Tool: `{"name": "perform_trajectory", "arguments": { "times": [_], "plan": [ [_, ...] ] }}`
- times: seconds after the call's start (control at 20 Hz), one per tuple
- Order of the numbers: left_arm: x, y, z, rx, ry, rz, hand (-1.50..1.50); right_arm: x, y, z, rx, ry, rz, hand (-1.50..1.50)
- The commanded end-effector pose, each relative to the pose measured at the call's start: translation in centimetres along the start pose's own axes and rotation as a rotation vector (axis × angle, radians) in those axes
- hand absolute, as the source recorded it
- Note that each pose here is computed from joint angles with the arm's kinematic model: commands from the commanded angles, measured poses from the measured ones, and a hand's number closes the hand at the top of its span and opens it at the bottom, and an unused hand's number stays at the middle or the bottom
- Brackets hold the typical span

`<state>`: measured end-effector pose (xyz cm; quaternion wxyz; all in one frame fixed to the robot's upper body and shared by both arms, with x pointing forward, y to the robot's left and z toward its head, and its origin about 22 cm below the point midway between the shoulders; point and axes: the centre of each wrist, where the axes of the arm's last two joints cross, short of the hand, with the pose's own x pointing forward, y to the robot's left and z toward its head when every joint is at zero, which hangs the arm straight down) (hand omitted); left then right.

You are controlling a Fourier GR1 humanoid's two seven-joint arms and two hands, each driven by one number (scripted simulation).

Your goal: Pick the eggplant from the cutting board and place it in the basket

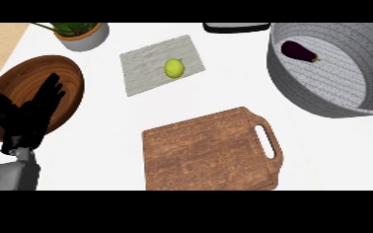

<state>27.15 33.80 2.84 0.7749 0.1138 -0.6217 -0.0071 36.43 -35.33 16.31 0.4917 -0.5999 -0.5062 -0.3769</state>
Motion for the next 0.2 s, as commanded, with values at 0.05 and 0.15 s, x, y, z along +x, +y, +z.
{"name": "perform_trajectory", "arguments": {
  "times": [0.05,0.15],
  "plan": [
    [-1.2,-0.3,1.2,0.033,0.010,0.003,0.00,-2.3,-5.7,0.6,0.121,0.012,0.045,-1.50],
    [0.1,1.0,0.8,0.026,0.002,0.012,0.00,-3.0,-8.3,1.1,0.151,0.020,0.046,-1.50]
  ]
}}
